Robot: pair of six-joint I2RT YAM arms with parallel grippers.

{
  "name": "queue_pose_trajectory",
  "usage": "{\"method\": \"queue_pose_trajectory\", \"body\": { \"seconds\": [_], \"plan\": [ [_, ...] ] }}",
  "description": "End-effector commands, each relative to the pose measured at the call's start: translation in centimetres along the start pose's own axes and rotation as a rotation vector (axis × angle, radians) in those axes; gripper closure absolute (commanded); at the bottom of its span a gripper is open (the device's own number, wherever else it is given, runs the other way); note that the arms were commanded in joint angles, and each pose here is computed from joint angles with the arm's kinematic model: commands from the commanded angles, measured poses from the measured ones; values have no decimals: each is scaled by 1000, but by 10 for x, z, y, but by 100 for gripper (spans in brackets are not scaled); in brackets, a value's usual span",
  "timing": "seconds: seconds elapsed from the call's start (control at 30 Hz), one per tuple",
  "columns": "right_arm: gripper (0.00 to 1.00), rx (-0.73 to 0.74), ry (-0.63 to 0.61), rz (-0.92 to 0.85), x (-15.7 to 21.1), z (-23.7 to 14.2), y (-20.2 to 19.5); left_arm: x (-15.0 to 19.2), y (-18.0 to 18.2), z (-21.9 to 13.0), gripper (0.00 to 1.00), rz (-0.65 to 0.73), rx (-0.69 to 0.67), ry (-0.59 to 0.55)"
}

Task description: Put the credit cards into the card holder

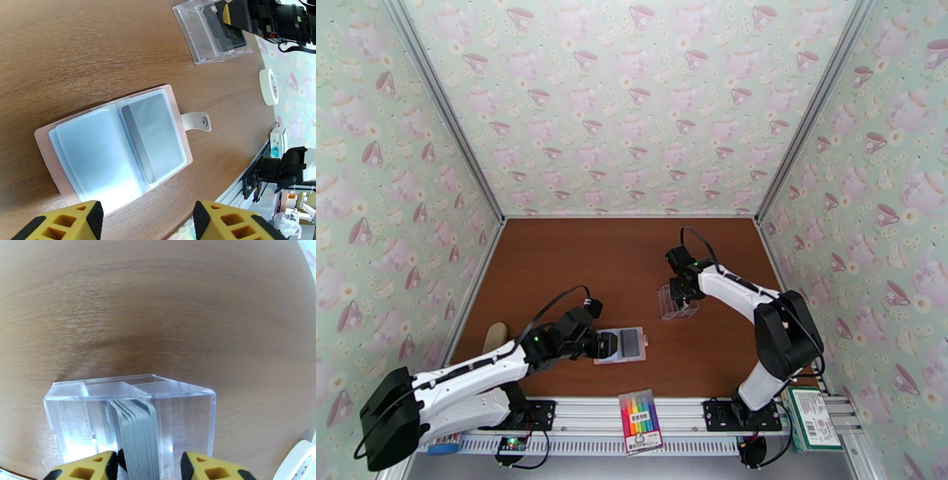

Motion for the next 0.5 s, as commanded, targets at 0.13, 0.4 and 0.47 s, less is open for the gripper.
{"method": "queue_pose_trajectory", "body": {
  "seconds": [0.13, 0.4, 0.47],
  "plan": [
    [56, 58, -33, 7, -9, -11, -11, 1, 4, 3, 34, -18, -12, 8],
    [59, 96, -52, 11, -11, -19, -18, 2, 6, 3, 33, -23, -19, 8],
    [59, 111, -57, 12, -11, -20, -21, 2, 7, 4, 33, -26, -27, 11]
  ]
}}
Point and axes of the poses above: each hand's point on the last joint's axis, 136 mm out from that joint toward the fingers, its own z axis out along the fingers, its own y axis along the line the jaws close on, x = y × z, the point moved 4 cm from there along -z, back along the fingers, and after that the axes turned 2 degrees about z, right-handed, at the moved point
